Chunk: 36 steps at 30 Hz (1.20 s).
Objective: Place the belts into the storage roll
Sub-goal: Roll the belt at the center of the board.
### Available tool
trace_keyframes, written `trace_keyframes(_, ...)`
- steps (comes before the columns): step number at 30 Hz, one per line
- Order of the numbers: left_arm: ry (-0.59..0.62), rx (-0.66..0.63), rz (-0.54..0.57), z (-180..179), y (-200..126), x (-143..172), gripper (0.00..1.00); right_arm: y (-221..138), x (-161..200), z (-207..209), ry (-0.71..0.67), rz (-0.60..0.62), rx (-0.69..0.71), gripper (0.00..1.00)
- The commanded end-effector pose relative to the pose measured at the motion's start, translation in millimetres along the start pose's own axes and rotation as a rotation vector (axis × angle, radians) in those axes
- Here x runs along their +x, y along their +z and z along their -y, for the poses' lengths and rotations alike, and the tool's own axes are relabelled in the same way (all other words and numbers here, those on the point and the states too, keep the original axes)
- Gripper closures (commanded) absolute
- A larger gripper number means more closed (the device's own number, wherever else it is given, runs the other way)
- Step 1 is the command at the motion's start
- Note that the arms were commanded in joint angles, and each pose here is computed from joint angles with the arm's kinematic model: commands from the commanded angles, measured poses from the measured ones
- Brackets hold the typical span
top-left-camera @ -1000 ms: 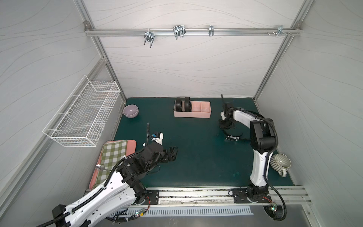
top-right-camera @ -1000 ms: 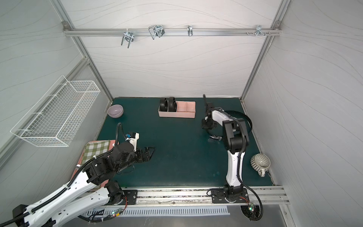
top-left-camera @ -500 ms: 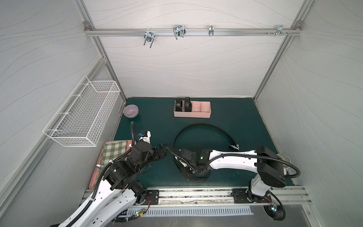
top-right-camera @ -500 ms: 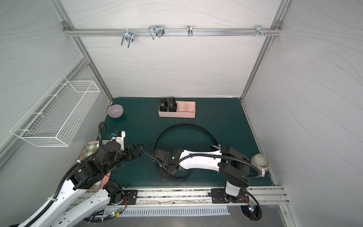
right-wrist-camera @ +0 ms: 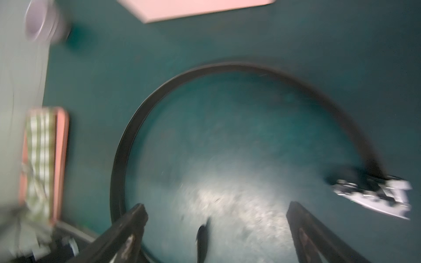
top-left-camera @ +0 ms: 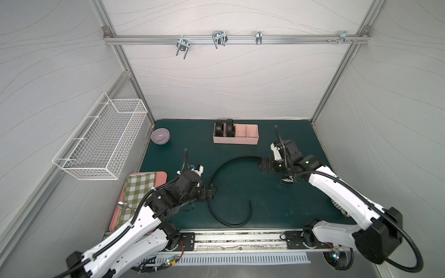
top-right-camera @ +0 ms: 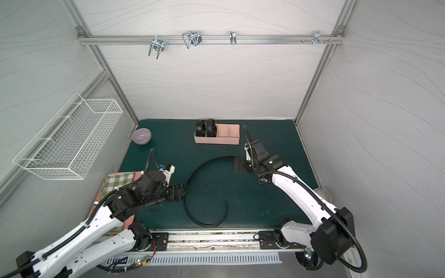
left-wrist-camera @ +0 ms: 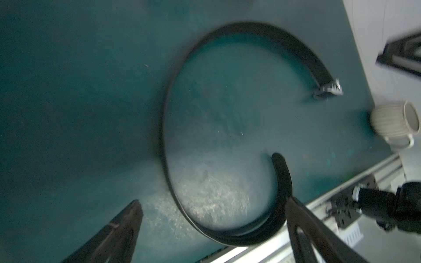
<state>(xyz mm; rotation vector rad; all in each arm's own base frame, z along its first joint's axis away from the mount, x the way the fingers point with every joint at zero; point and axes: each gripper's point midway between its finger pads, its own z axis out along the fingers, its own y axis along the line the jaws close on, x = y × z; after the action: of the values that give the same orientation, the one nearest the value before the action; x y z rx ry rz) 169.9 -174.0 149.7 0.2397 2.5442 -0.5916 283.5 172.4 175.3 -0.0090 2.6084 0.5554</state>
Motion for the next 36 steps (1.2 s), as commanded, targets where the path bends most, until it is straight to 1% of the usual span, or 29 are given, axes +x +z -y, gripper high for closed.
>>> trace_keyframes(1, 0.158, 0.159, -0.074, 55, 8, 12, 0.08, 14, -7, 27, 0.085, -0.092, -0.008, 0.01)
trace_keyframes(3, 0.252, 0.18, -0.11, 76, 14, 23, 0.07, 26, -20, 43, 0.115, -0.115, 0.004, 0.01)
trace_keyframes(5, 0.344, 0.193, -0.166, 92, 22, 39, 0.06, 40, -30, 56, 0.105, -0.156, 0.036, 0.01)
trace_keyframes(8, 0.431, 0.201, -0.22, 106, 36, 56, 0.06, 64, -41, 66, 0.122, -0.21, 0.012, 0.01)
trace_keyframes(11, 0.513, 0.206, -0.25, 116, 49, 72, 0.06, 78, -50, 76, 0.116, -0.222, 0.04, 0.01)
trace_keyframes(15, 0.568, 0.203, -0.269, 127, 72, 84, 0.06, 86, -57, 81, 0.13, -0.226, 0.033, 0.01)
trace_keyframes(18, 0.624, 0.165, -0.303, 128, 85, 90, 0.1, 90, -56, 84, 0.125, -0.237, 0.039, 0.01)
trace_keyframes(20, 0.67, 0.136, -0.33, 127, 92, 96, 0.15, 94, -55, 88, 0.123, -0.252, 0.051, 0.01)
trace_keyframes(24, 0.693, 0.125, -0.371, 122, 106, 109, 0.17, 105, -51, 96, 0.117, -0.295, 0.081, 0.01)
trace_keyframes(27, 0.708, 0.086, -0.388, 115, 116, 113, 0.18, 111, -54, 104, 0.097, -0.292, 0.119, 0.01)
trace_keyframes(31, 0.722, 0.015, -0.397, 107, 127, 111, 0.3, 120, -53, 109, 0.077, -0.316, 0.133, 0.01)
trace_keyframes(33, 0.694, -0.011, -0.402, 102, 134, 108, 0.41, 124, -50, 110, 0.072, -0.325, 0.126, 0.01)
trace_keyframes(34, 0.676, -0.018, -0.402, 100, 137, 106, 0.44, 125, -49, 110, 0.071, -0.329, 0.122, 0.01)
trace_keyframes(35, 0.653, -0.03, -0.401, 96, 141, 103, 0.52, 127, -47, 110, 0.071, -0.335, 0.117, 0.01)
trace_keyframes(36, 0.63, -0.044, -0.402, 92, 144, 101, 0.65, 130, -44, 110, 0.073, -0.343, 0.111, 0.01)
